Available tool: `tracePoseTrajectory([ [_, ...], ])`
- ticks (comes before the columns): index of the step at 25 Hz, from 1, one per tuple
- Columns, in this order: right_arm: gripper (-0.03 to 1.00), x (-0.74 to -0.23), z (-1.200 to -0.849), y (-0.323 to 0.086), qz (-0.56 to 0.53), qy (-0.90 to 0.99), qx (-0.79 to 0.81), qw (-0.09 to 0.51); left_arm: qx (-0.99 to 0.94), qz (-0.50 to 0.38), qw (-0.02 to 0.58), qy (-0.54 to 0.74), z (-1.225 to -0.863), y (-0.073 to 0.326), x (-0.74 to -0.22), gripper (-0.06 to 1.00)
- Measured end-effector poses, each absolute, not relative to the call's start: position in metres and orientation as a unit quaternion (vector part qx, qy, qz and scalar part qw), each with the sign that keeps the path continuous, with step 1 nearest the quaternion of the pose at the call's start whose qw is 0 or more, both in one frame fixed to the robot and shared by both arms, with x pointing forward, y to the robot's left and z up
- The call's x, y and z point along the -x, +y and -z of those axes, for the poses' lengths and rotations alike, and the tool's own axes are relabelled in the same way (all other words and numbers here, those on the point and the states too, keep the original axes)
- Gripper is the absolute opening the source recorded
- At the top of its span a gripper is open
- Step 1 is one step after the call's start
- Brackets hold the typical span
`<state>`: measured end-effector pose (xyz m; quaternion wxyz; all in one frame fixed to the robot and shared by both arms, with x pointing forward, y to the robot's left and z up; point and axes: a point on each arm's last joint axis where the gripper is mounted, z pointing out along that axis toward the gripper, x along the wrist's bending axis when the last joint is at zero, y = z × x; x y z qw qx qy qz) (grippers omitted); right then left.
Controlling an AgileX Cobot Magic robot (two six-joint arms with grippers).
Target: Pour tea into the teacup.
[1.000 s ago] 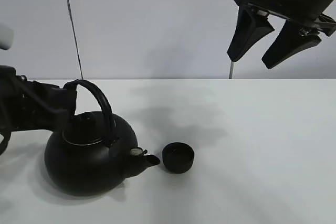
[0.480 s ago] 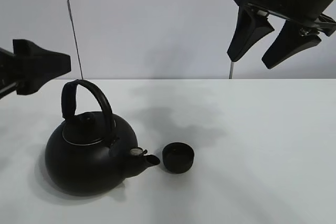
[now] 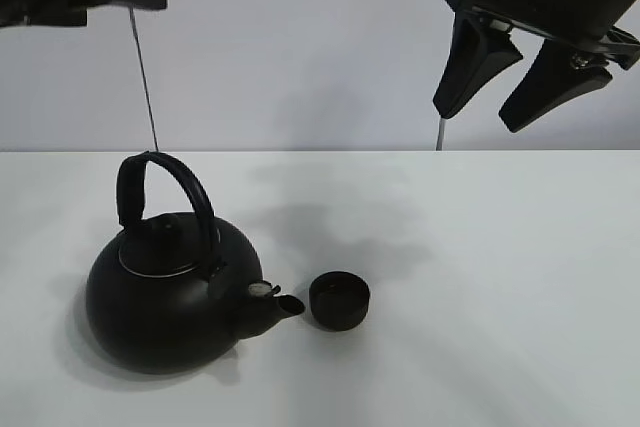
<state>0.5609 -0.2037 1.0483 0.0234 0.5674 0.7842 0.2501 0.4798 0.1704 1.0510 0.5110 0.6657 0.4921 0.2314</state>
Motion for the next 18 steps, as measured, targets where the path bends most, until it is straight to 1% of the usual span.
tracePoseTrajectory([
  [4,0.47,-0.561,-1.048,-0.204,-0.25,0.784,-0.567,0.023,-0.665,-0.219,0.483,0.526,-1.077,0.166,-0.494,0.52],
  [6,0.47,-0.561,-1.048,-0.204,-0.25,0.784,-0.567,0.023,-0.669,-0.198,0.449,0.558,-1.078,0.162,-0.503,0.52],
  [12,0.47,-0.561,-1.048,-0.204,-0.25,0.784,-0.567,0.023,-0.683,-0.118,0.351,0.629,-1.063,0.141,-0.536,0.52],
  [18,0.47,-0.561,-1.048,-0.204,-0.25,0.784,-0.567,0.023,-0.707,-0.056,0.303,0.637,-1.056,0.122,-0.554,0.52],
])
